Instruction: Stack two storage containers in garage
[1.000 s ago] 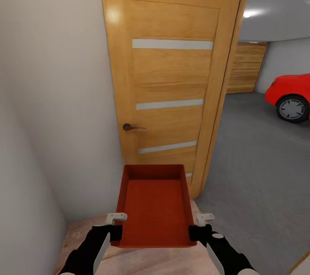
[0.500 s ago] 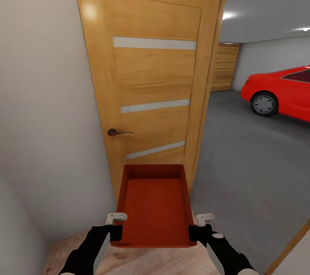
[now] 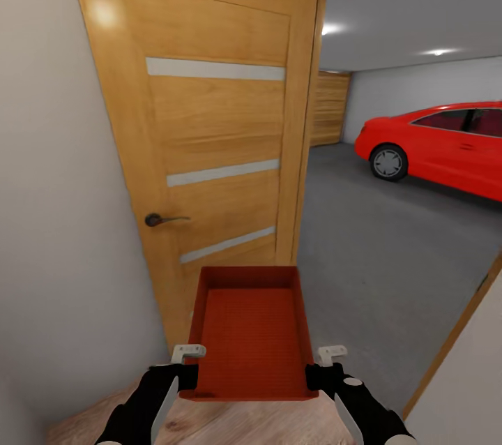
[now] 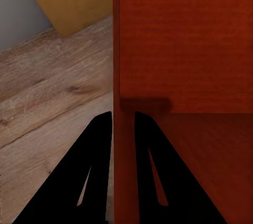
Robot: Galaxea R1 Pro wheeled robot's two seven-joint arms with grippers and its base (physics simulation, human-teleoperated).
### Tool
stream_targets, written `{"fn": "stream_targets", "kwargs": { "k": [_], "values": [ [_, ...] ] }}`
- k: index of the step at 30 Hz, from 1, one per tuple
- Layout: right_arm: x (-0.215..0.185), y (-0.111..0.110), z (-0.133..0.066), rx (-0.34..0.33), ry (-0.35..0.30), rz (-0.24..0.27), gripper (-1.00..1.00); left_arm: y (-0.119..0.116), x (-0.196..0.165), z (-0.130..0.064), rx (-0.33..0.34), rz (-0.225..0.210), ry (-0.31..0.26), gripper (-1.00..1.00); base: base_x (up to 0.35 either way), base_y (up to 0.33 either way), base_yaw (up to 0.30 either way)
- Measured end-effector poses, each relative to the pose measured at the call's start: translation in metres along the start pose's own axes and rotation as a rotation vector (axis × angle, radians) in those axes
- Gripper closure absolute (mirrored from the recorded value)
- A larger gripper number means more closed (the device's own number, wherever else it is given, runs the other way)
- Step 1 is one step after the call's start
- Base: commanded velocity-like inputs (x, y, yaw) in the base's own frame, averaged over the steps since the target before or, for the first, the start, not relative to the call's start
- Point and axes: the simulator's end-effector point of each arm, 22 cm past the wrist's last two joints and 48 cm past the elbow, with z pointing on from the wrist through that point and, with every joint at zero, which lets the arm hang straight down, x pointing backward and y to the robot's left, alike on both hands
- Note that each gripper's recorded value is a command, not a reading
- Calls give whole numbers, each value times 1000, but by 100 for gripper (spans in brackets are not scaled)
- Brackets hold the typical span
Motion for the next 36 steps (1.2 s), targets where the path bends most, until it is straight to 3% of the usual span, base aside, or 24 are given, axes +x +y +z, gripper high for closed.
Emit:
{"fn": "stream_targets", "kwargs": {
  "k": [36],
  "values": [
    [0,0,0,0,0,1,100,0,0,0,0,2,-1,100,0,173,-273]
  ]
}}
